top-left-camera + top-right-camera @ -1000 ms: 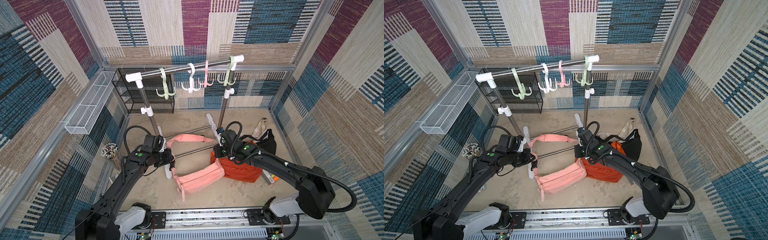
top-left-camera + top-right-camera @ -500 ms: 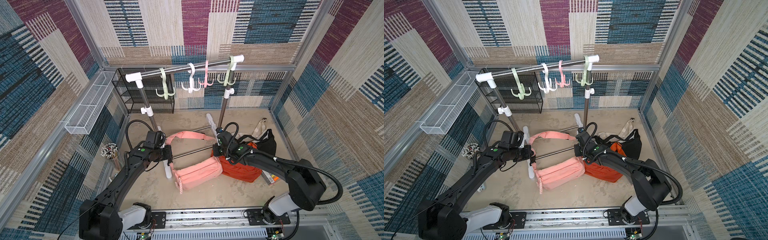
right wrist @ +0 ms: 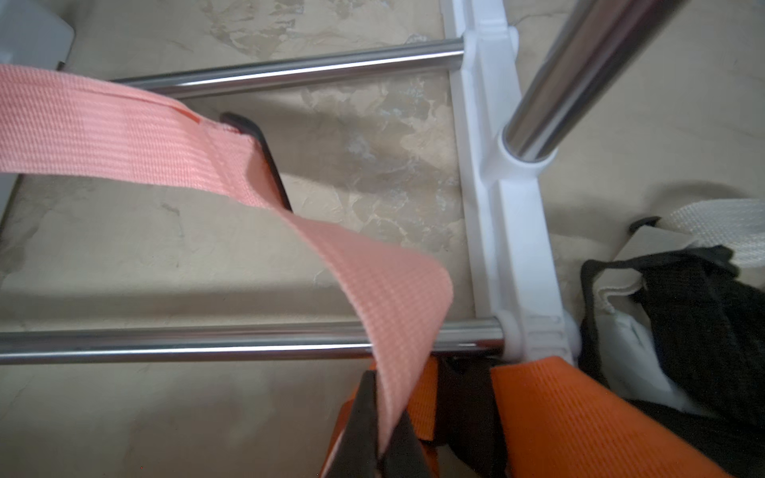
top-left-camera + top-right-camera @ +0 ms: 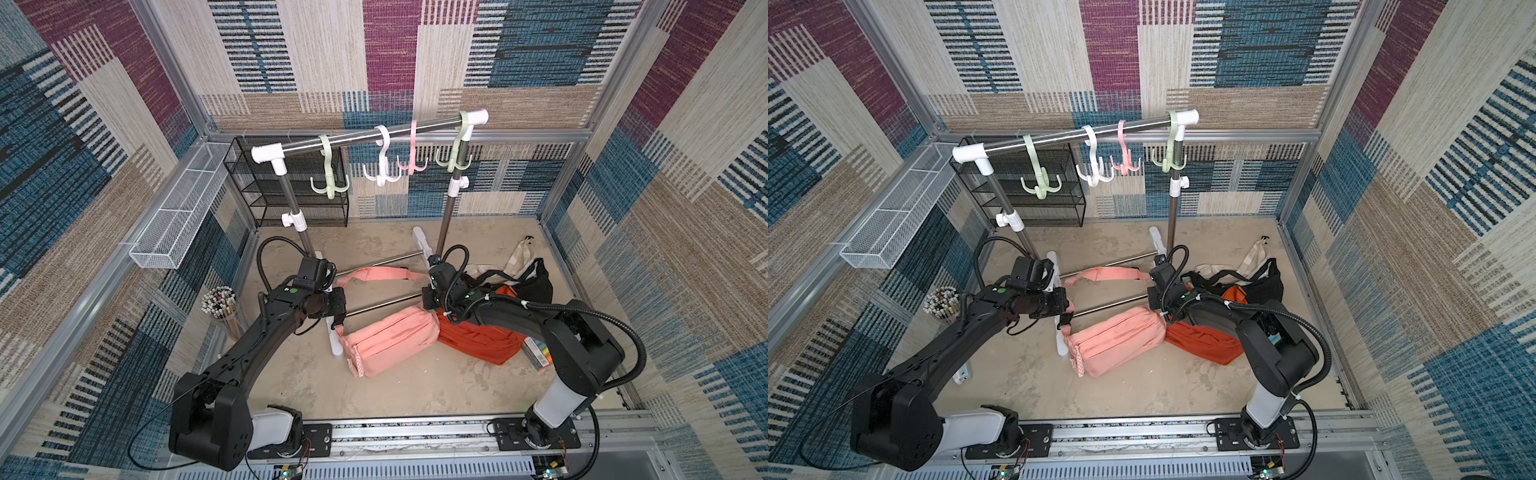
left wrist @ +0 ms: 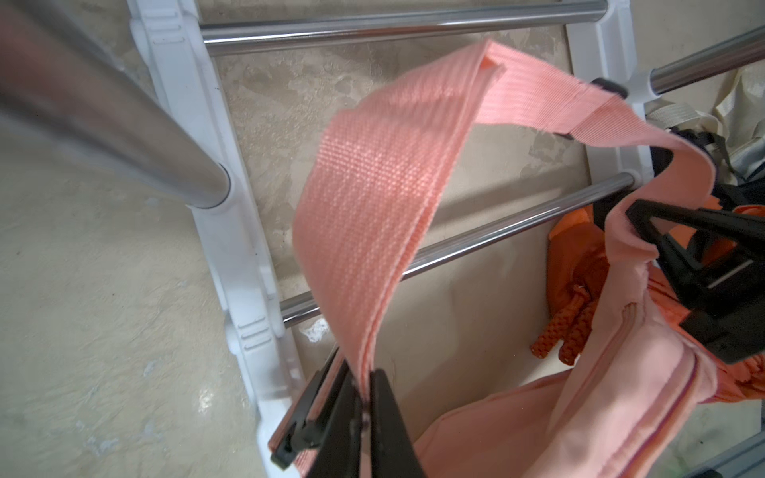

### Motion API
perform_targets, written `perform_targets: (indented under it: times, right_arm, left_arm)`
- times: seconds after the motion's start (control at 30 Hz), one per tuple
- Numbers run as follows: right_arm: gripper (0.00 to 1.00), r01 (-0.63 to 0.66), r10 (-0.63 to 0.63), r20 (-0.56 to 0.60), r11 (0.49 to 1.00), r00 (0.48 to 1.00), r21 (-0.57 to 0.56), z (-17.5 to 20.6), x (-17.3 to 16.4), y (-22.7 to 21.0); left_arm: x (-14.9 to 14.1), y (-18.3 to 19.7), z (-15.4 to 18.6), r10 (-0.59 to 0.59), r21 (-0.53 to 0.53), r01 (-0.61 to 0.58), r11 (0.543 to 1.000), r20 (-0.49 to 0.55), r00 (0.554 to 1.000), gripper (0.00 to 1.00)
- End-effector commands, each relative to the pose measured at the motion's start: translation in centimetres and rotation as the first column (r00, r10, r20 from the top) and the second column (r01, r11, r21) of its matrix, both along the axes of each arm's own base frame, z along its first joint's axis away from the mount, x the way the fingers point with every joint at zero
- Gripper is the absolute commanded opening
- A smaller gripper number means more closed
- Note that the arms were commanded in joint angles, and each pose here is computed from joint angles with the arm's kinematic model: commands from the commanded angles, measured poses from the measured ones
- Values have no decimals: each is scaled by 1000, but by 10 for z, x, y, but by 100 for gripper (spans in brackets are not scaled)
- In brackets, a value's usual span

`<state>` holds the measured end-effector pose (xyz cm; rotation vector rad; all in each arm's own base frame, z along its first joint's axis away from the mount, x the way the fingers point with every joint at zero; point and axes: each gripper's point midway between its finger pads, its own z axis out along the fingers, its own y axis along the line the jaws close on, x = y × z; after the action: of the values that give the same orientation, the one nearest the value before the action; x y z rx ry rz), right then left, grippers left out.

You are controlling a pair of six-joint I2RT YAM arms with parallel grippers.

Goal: Take the bag off the hook
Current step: Place the bag at the center of the board.

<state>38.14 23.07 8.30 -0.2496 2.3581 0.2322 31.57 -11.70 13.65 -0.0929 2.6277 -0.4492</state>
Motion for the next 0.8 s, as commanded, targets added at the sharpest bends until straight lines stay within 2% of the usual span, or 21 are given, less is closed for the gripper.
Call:
perform_targets:
  times: [0.0,0.17,0.5,0.77]
  right_arm:
    - [7,19,-19,17,1000,1000,24,0,9,-1]
    - [7,25,-25,0,998,1000,59,2,2,-3]
    - [11,11,-17,42,991,999,135,38,-21,-12]
    - [12,-2,5,-21,990,1000,140,22,-47,-19]
  left_arm:
    - [8,-6,0,-42,-2,42,999,12,999,11]
    - [9,-8,5,-44,-11,44,999,11,999,13]
    - [-5,-4,25,-36,-26,38,999,52,998,16]
    - [-10,-3,43,-23,-46,28,999,95,995,16]
